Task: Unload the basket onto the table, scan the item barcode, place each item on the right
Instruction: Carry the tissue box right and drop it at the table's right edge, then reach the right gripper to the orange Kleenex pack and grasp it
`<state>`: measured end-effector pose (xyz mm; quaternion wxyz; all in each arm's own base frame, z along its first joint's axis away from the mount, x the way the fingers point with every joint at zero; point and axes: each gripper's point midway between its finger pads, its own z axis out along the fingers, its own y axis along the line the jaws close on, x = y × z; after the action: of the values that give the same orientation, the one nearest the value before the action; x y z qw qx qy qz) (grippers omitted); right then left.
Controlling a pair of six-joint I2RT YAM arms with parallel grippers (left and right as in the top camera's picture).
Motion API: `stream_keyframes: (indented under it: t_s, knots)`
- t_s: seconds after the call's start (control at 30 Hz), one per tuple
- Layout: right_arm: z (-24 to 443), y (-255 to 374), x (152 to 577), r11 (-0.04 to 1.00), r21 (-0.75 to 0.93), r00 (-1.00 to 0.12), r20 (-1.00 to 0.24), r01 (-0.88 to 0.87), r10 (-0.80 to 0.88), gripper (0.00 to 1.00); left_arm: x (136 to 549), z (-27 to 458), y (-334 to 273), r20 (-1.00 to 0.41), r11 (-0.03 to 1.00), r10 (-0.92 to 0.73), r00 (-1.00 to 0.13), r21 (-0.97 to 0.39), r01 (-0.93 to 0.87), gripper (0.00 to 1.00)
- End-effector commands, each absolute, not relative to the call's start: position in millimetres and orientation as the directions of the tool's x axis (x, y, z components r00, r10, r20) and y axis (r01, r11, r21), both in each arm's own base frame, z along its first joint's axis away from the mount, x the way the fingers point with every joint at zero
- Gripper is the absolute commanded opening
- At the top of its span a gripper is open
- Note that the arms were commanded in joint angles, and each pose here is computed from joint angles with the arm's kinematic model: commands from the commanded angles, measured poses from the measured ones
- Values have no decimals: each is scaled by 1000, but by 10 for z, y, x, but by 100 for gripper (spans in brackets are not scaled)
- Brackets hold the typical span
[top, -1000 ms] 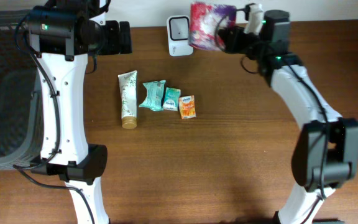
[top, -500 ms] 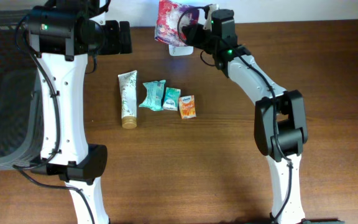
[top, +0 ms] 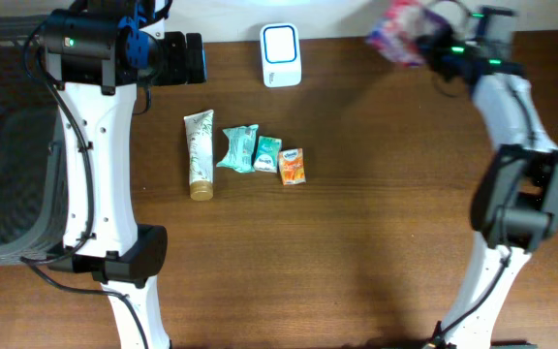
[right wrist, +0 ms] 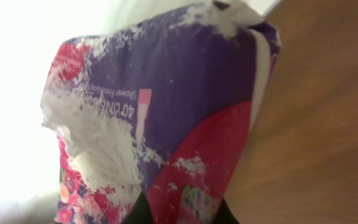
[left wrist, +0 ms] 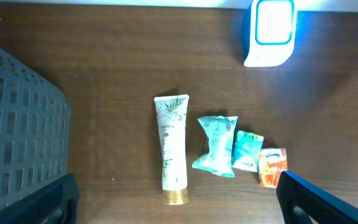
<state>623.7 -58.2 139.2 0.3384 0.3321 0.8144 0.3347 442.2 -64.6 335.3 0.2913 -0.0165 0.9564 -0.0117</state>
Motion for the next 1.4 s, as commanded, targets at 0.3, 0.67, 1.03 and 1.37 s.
stream_keyframes:
  t_s: [0.3, 0.67, 1.03, 1.37]
  knots:
    - [1117, -2981, 5143, 209, 632, -69, -239, 746, 968, 5, 4414, 3368, -623, -559, 999, -38, -828, -30, -26, 99]
    - [1222, -3038, 4952, 432, 575, -271, -348, 695, 898, 99, 4414, 3368, -623, -559, 999, -38, -828, -30, -26, 99]
    - [2381, -1349, 4705, 753, 628, -711, -438, 196, 551, 96, 4414, 3369, -623, -560, 999, -38, -828, -29, -26, 99]
    - [1536, 1196, 4440, 890, 397, -954, -274, -225, -119, 99, 4414, 3369, -623, -560, 999, -38, -828, -29, -26, 99]
